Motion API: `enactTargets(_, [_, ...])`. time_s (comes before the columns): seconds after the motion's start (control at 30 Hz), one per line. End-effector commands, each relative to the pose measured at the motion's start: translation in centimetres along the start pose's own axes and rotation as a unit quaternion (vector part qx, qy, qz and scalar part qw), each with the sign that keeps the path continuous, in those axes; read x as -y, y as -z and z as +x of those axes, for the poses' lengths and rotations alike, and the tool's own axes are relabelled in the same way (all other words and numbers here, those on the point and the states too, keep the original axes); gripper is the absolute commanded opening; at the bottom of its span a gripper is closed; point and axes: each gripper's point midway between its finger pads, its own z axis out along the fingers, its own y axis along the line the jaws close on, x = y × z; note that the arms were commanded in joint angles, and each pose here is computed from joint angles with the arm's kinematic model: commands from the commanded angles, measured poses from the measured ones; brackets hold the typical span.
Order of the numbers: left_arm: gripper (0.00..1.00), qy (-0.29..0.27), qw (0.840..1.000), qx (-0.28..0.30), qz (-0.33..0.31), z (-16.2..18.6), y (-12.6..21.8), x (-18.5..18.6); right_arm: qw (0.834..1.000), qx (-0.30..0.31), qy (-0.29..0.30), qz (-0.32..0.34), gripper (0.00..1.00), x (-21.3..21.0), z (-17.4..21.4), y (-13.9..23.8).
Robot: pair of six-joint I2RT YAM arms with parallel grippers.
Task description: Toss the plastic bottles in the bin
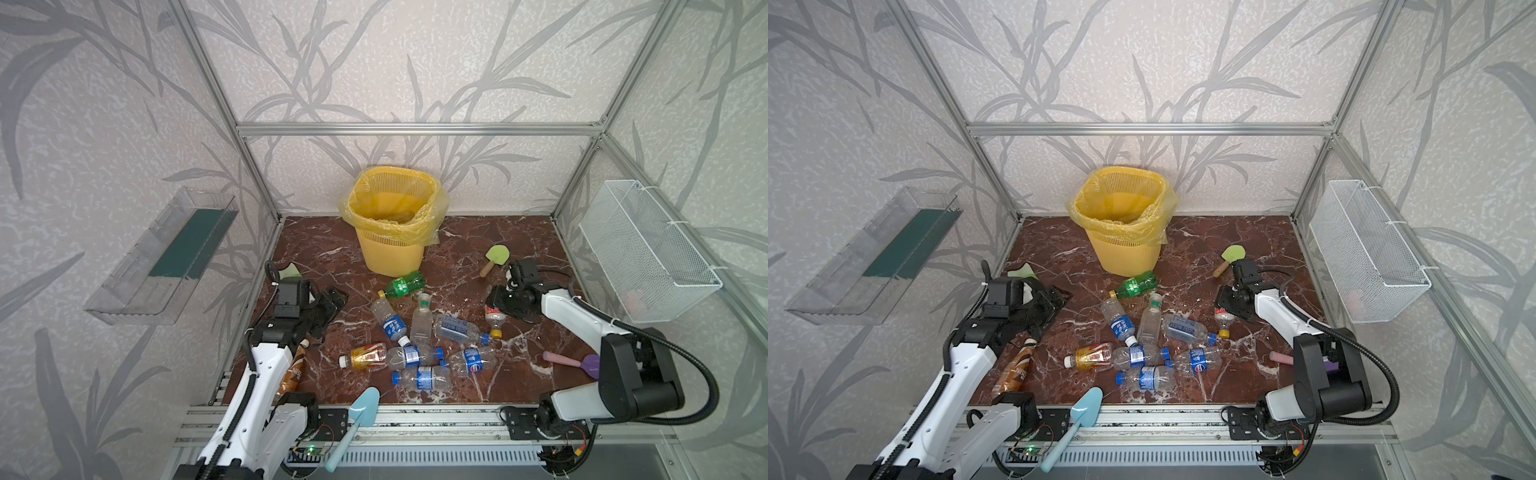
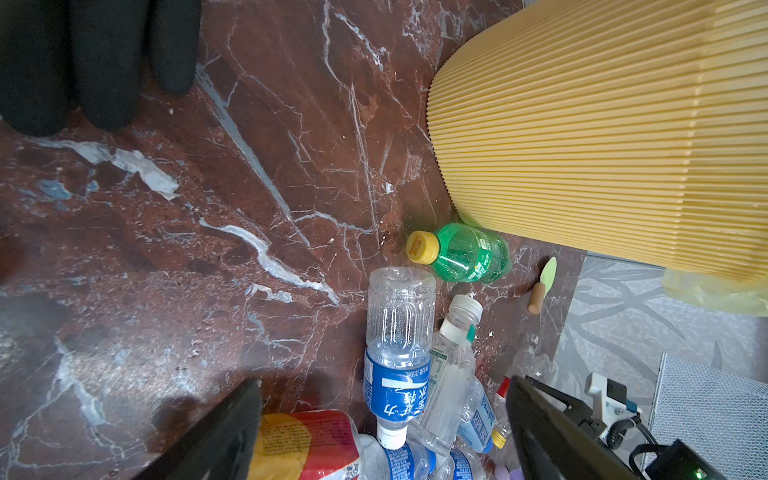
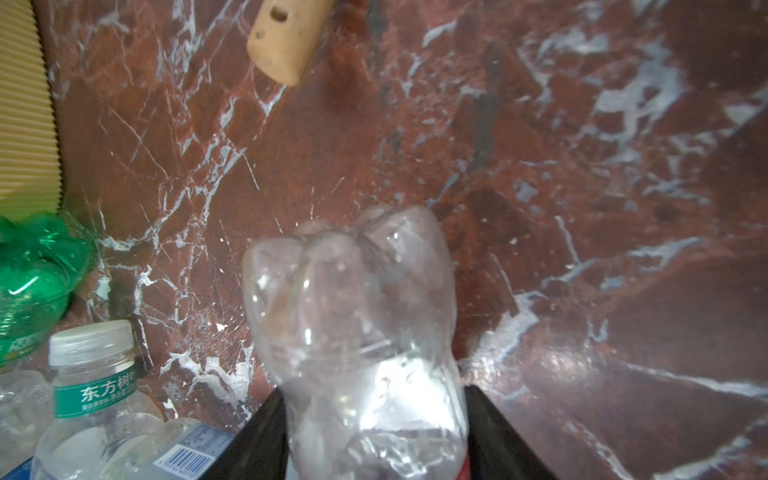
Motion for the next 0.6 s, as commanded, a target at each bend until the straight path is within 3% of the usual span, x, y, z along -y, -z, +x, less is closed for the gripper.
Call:
enactTargets(0.0, [0.92,0.004,1.000,-0.005,0.001,0.0,-0.5,-0.1,0.998,0.005,-0.047,-0.037,0.61,0.3,0.4,1.2])
enactTargets(0.2, [0.92,0.004,1.000,-0.009,0.000,0.0,-0.9,-0.1,0.988,0.025,-0.124,-0.088,0.62,1.3,1.0,2.8])
enactTargets(0.4, [0.92,0.005,1.000,-0.014,0.001,-0.1,-1.2,0.1,0.973,0.047,-0.155,-0.165,0.61,-0.9,0.5,5.3])
enactTargets(0.57, [0.92,0.006,1.000,-0.016,0.005,-0.3,-1.4,0.5,0.938,0.074,-0.161,-0.298,0.61,-6.5,-3.2,10.3])
